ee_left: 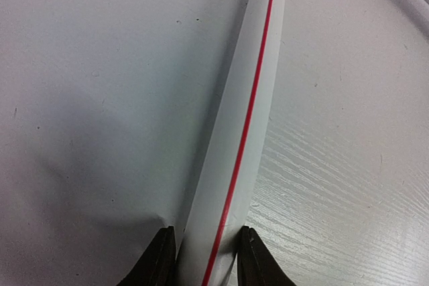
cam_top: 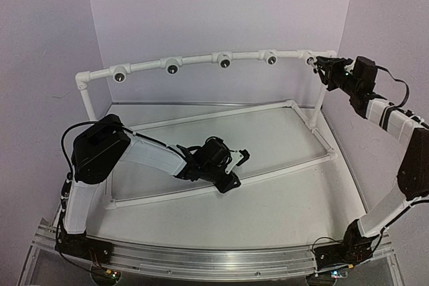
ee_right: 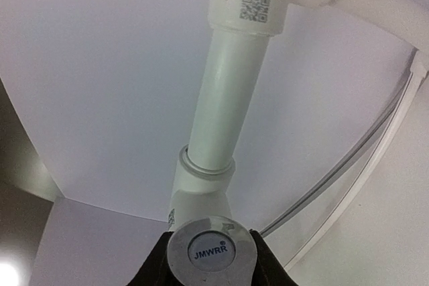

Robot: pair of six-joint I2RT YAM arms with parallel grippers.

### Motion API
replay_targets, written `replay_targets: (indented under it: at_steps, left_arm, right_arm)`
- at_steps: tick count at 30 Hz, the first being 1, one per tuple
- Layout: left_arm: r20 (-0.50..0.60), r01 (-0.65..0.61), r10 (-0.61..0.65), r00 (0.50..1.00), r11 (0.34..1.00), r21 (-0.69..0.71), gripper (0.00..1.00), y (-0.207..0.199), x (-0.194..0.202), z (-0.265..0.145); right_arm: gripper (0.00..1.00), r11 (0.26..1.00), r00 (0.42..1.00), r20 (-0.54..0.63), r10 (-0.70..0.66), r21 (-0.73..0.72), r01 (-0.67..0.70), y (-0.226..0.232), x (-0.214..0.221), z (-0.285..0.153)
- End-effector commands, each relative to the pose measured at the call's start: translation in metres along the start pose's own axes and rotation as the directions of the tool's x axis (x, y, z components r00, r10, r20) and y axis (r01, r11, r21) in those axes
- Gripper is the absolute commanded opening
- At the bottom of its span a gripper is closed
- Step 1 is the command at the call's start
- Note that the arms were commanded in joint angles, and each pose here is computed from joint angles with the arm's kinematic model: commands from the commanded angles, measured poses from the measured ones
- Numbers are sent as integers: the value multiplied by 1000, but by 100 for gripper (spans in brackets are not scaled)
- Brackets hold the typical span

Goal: Install the water faucets

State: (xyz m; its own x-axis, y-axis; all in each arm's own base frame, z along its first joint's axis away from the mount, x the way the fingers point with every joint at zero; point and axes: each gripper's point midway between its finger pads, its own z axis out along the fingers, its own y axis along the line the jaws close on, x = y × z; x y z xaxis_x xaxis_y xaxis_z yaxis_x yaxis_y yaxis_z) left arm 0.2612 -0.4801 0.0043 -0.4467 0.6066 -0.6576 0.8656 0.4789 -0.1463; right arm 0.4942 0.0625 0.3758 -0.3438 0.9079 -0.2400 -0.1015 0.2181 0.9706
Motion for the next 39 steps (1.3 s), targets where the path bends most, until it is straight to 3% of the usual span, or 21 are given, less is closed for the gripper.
replay_targets:
  at_steps: [1, 5, 8, 9, 12, 13, 17, 24, 34, 36, 37, 39]
  left_arm:
    - [-647, 105, -176, 742, 984, -146, 0, 18, 231, -9]
    - [-647, 107, -177, 741, 983, -147, 0, 18, 232, -8]
    - [-648, 108, -177, 741, 984, -145, 0, 18, 232, -8]
    - [-648, 107, -177, 741, 984, -145, 0, 18, 232, -8]
    - [-647, 107, -176, 742, 984, -145, 0, 17, 231, -8]
    - [-647, 107, -176, 742, 984, -145, 0, 17, 231, -8]
    - [-649, 107, -178, 740, 983, -147, 0, 18, 232, -8]
    - [-648, 110, -182, 740, 982, -150, 0, 18, 232, -9]
    - [-651, 112, -182, 737, 983, -148, 0, 17, 232, -8]
    - [-651, 112, -182, 737, 983, -148, 0, 17, 232, -8]
    - [-653, 112, -182, 735, 983, -148, 0, 17, 233, -8]
    - [-652, 111, -182, 736, 983, -149, 0, 18, 233, -8]
  right_arm:
    - [0, 976, 981, 42, 191, 99, -194, -36, -5, 6]
    - [0, 997, 998, 54, -9, 71, 5, -2, -18, 8]
    - [0, 983, 989, 41, 144, 111, -148, -28, -8, 6]
    - [0, 959, 966, 3, 259, 120, -257, -43, 3, 8]
    - [0, 814, 811, -74, 581, 70, -577, -74, 45, 18]
    - [0, 787, 783, -77, 617, 66, -613, -80, 51, 20]
    - [0, 739, 734, -96, 673, 30, -673, -83, 58, 27]
    - [0, 762, 758, -133, 639, -31, -647, -60, 51, 36]
    - [0, 576, 577, -93, 811, -45, -816, -99, 68, 30]
    - [0, 568, 572, -89, 815, -64, -820, -100, 66, 32]
    - [0, 592, 600, -106, 793, -99, -800, -92, 62, 34]
    - [0, 699, 714, -158, 682, -147, -700, -66, 55, 42]
